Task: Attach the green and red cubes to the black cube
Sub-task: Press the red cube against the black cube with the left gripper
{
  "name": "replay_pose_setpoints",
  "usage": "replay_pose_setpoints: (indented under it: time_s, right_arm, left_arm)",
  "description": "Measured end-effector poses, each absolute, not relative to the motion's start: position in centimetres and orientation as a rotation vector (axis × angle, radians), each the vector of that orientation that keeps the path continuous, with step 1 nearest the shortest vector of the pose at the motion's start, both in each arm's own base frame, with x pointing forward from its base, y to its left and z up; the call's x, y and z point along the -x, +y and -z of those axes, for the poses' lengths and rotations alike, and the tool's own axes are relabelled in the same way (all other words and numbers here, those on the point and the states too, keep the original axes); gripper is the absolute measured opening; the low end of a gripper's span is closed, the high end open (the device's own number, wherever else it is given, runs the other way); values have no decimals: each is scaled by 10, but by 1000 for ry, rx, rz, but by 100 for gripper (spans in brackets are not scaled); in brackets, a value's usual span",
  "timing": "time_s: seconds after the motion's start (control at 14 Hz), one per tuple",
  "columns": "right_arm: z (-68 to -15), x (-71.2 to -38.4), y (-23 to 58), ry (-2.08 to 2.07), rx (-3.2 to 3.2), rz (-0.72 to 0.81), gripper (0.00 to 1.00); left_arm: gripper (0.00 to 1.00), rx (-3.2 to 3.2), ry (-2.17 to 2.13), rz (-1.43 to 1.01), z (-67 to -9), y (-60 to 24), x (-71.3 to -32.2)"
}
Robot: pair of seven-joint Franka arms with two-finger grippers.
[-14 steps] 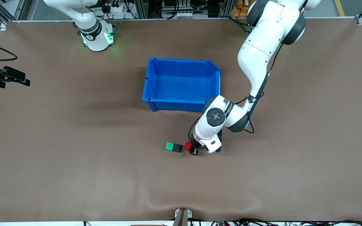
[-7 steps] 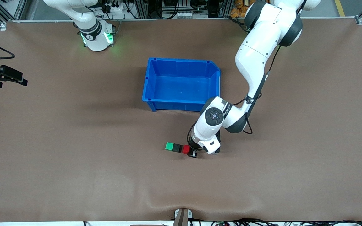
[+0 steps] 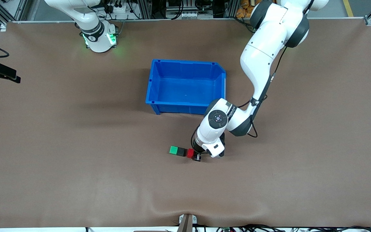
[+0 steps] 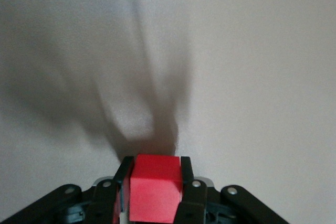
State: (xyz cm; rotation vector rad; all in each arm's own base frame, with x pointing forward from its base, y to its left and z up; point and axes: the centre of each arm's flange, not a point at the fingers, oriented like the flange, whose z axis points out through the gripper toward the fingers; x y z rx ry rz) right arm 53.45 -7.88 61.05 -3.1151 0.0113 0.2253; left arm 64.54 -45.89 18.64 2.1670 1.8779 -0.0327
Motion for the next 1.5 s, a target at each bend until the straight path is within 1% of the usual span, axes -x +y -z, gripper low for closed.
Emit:
replay_pose_setpoints:
  time_s: [0.14,0.29,0.43,0.64,1.0,1.5]
  right_arm:
    - [-611,-535,-81,115,3118,-215,100]
    - [-613,-539,-77,215,3119,-174,100]
    - [-614,-542,-73,241,3107,-144,100]
    - [-614,-541,-82,285,3097,-143,100]
    - [-614,-542,-81,288,3070,-128,100]
    - [-614,-543,-78,278,3066,-126,100]
  left_arm:
    - [40,-2170,1878,34,-186,-460,-645]
    - [40,-2176,1876,36,-187,-462,-643]
    - [40,-2184,1872,43,-187,-467,-640]
    - [40,-2187,1872,59,-186,-473,-635]
    - [40,-2187,1887,68,-186,-473,-634]
    - [40,-2171,2010,152,-188,-474,-630]
